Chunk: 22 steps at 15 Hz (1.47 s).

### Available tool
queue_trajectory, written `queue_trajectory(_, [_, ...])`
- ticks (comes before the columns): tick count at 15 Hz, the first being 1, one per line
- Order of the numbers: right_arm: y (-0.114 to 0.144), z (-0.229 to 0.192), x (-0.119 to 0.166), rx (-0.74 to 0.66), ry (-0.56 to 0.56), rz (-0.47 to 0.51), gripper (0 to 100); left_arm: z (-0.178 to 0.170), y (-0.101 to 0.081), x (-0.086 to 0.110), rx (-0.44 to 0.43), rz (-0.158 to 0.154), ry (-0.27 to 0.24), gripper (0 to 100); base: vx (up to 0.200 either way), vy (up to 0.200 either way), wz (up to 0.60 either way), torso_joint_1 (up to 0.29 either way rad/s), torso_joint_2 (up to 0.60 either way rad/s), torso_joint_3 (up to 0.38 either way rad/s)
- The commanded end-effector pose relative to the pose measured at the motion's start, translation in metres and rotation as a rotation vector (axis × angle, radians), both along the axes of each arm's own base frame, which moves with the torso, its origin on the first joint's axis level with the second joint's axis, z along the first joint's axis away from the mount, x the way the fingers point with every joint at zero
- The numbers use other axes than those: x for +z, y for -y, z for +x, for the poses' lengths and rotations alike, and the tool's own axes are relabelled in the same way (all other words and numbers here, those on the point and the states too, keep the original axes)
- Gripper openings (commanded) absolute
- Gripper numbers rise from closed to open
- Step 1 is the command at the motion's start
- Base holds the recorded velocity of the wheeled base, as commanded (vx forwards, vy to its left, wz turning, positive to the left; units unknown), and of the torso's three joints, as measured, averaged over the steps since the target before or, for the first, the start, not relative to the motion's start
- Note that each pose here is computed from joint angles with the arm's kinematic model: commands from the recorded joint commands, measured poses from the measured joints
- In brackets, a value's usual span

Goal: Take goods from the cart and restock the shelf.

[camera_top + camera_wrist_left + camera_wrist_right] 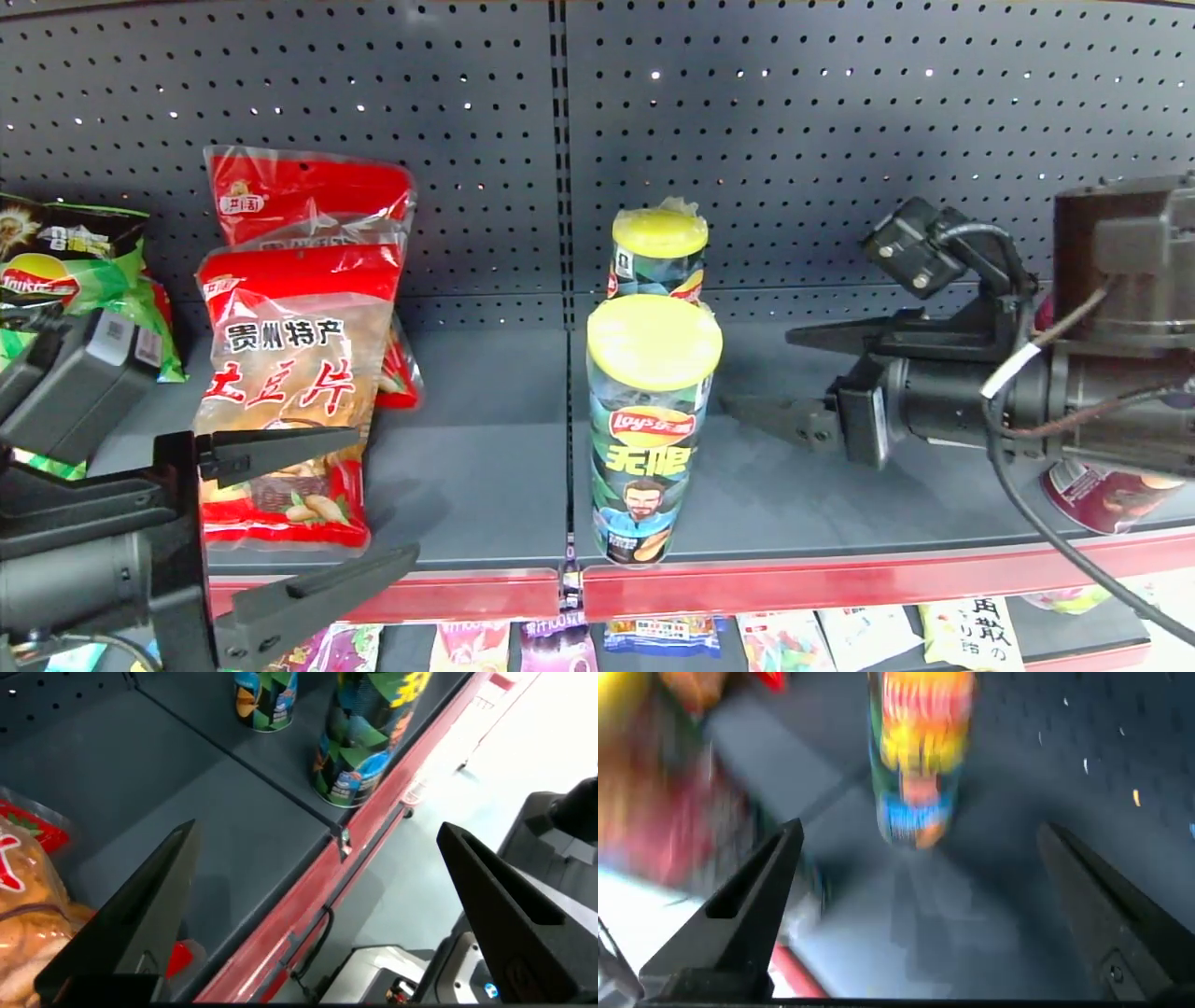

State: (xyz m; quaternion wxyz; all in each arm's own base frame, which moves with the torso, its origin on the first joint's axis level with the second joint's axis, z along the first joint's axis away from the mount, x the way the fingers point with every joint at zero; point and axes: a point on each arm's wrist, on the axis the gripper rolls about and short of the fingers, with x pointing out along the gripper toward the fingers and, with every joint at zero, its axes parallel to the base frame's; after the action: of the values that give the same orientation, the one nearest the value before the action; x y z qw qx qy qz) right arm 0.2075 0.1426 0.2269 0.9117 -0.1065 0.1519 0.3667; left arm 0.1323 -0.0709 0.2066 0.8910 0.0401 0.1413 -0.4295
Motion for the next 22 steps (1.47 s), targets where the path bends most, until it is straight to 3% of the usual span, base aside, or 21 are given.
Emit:
queue_trajectory(1, [0.018, -0.029, 0.000, 0.001, 0.022, 0.010, 100, 0.012, 0.006, -0.005, 0.000, 0.021, -0.040, 100, 0.000, 0.000, 0.00, 0.000, 0.00, 0.000])
queue_trajectory(2, [0.025, -0.042, -0.005, 0.006, 0.019, 0.007, 100, 0.019, 0.009, -0.006, -0.003, 0.035, -0.041, 100, 0.000, 0.000, 0.00, 0.000, 0.00, 0.000])
queue_trajectory(4, [0.041, -0.071, -0.013, 0.033, 0.028, 0.011, 100, 0.039, 0.018, -0.012, -0.024, 0.095, -0.040, 100, 0.000, 0.000, 0.00, 0.000, 0.00, 0.000])
queue_trajectory(8, [0.067, -0.108, -0.025, 0.041, 0.063, 0.038, 100, 0.059, 0.036, -0.017, -0.039, 0.135, -0.065, 100, 0.000, 0.000, 0.00, 0.000, 0.00, 0.000])
queue_trajectory(13, [0.076, -0.118, -0.010, 0.003, 0.144, 0.085, 100, 0.080, 0.054, -0.031, -0.037, 0.182, -0.113, 100, 0.000, 0.000, 0.00, 0.000, 0.00, 0.000])
queue_trajectory(17, [0.078, -0.117, -0.003, -0.025, 0.163, 0.097, 100, 0.088, 0.070, -0.040, -0.072, 0.186, -0.111, 100, 0.000, 0.000, 0.00, 0.000, 0.00, 0.000])
queue_trajectory(22, [0.077, -0.115, 0.001, -0.031, 0.174, 0.103, 100, 0.095, 0.076, -0.047, -0.076, 0.201, -0.128, 100, 0.000, 0.000, 0.00, 0.000, 0.00, 0.000])
